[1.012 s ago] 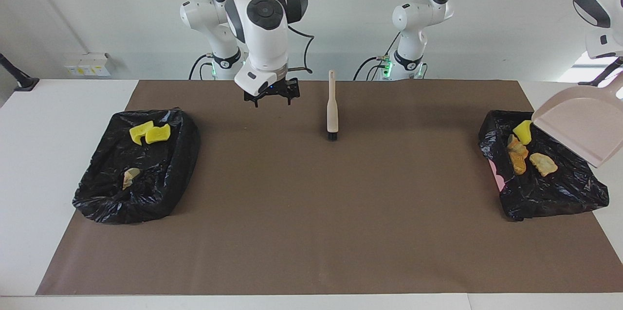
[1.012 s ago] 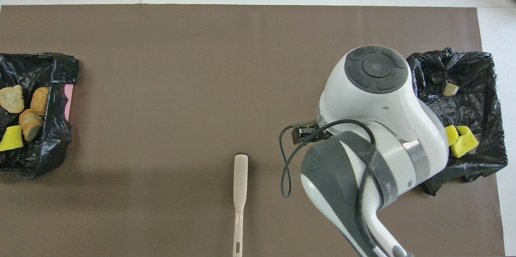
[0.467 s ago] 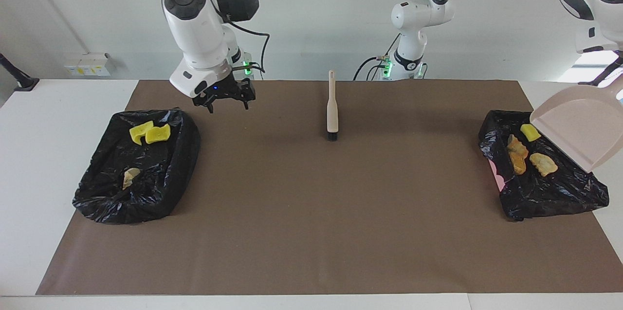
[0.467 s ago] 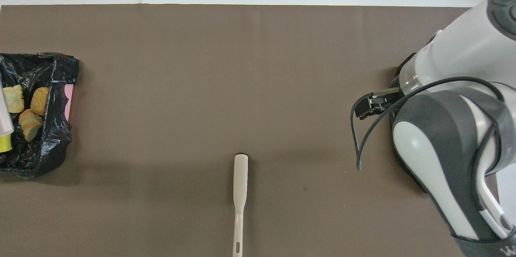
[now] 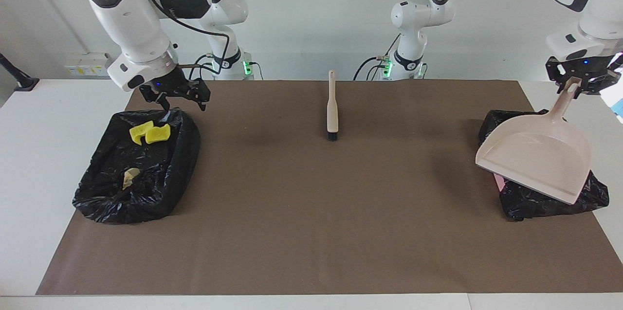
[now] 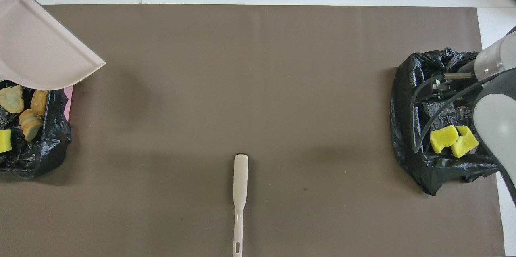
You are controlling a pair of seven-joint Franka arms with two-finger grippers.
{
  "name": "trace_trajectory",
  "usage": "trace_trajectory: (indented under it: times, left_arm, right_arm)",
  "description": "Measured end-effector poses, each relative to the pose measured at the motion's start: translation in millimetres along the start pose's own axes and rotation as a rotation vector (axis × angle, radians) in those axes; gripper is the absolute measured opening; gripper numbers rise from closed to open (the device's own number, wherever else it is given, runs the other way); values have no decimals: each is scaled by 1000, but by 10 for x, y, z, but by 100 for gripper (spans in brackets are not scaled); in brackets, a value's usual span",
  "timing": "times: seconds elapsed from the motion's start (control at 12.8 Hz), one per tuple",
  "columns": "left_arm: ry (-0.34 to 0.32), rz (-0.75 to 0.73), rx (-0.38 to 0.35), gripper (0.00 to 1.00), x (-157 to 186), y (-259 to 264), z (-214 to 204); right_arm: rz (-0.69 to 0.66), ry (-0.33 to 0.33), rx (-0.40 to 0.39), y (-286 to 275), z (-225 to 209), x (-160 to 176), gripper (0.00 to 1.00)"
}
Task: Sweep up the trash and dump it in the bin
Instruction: 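Lift the dustpan back and set it mid-table with the left gripper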
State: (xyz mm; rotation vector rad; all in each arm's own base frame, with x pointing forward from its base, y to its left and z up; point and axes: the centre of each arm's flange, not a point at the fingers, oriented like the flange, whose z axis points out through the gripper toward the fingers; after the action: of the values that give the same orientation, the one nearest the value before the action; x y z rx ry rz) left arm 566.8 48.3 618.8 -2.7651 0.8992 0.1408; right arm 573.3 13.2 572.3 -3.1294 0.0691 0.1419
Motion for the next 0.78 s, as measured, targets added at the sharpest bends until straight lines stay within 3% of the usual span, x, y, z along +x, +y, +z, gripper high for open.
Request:
trace_trajectory:
  times: [0.31,0.54,0.78]
  left_arm:
    - [57,-224,-117,33,757,1067,-76]
    - [158,-397,-230,33,1309,1942,-46]
    - [201,-468,-299,33,1781,2902,163]
  right_arm:
    - [33,48,5,302,-248,-61,100]
    - [37,76,5,323,-438,-119,100]
    - [37,78,5,323,-446,-120,100]
